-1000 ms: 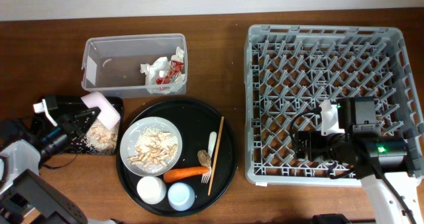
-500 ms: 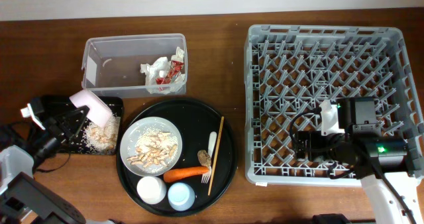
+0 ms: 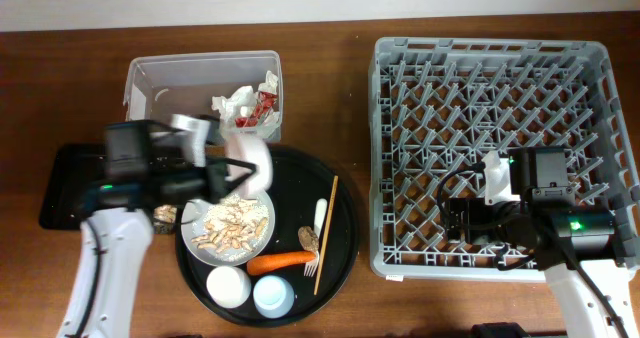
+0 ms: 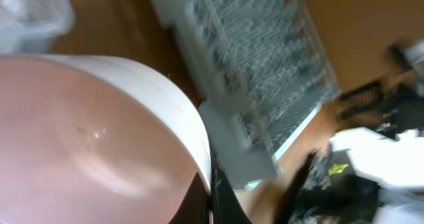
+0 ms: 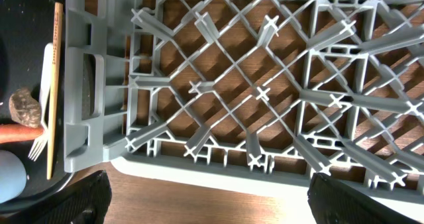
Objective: Sort waste into correct bins and load items into the dishwasher rack
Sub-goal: 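Set the pink bowl down on the round tray with the left gripper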
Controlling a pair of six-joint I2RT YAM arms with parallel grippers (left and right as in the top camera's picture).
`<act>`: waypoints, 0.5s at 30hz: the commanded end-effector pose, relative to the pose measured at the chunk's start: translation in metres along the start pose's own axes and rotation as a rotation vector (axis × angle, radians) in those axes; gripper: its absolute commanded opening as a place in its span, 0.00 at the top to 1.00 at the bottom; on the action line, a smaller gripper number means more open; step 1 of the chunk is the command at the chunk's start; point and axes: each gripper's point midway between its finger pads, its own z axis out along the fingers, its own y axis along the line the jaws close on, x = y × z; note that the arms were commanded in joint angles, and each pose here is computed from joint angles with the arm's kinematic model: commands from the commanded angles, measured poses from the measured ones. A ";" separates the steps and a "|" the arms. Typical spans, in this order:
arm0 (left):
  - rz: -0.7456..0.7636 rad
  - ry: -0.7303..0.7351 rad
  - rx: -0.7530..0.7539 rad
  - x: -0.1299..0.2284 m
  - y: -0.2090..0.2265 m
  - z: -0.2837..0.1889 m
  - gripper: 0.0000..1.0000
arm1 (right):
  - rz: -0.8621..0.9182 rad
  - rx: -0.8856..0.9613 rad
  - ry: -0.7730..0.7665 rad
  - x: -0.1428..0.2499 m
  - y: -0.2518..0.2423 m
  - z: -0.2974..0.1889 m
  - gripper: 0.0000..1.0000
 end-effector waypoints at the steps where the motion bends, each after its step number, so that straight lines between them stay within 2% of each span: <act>1: 0.085 0.104 -0.194 0.015 -0.004 0.037 1.00 | -0.007 -0.005 -0.015 -0.004 0.002 -0.004 0.01; 2: 0.157 0.138 -0.287 0.022 -0.009 0.056 1.00 | -0.007 -0.005 -0.015 -0.004 0.002 -0.004 0.02; 4: 0.203 0.174 -0.364 0.031 -0.008 0.071 1.00 | -0.007 -0.005 -0.015 -0.004 0.002 -0.004 0.02; 8: 0.253 0.297 -0.331 0.061 -0.007 0.124 1.00 | -0.007 -0.005 -0.012 -0.004 0.002 -0.004 0.02; 11: 0.215 0.351 -0.344 0.075 0.006 0.136 1.00 | -0.007 -0.005 -0.011 -0.003 0.002 -0.004 0.02; 14: 0.217 0.348 -0.344 0.075 0.006 0.137 0.99 | -0.007 -0.005 -0.012 -0.003 0.002 -0.004 0.02; 15: 0.217 0.348 -0.344 0.075 0.006 0.137 0.79 | -0.007 -0.005 -0.012 -0.003 0.002 -0.004 0.02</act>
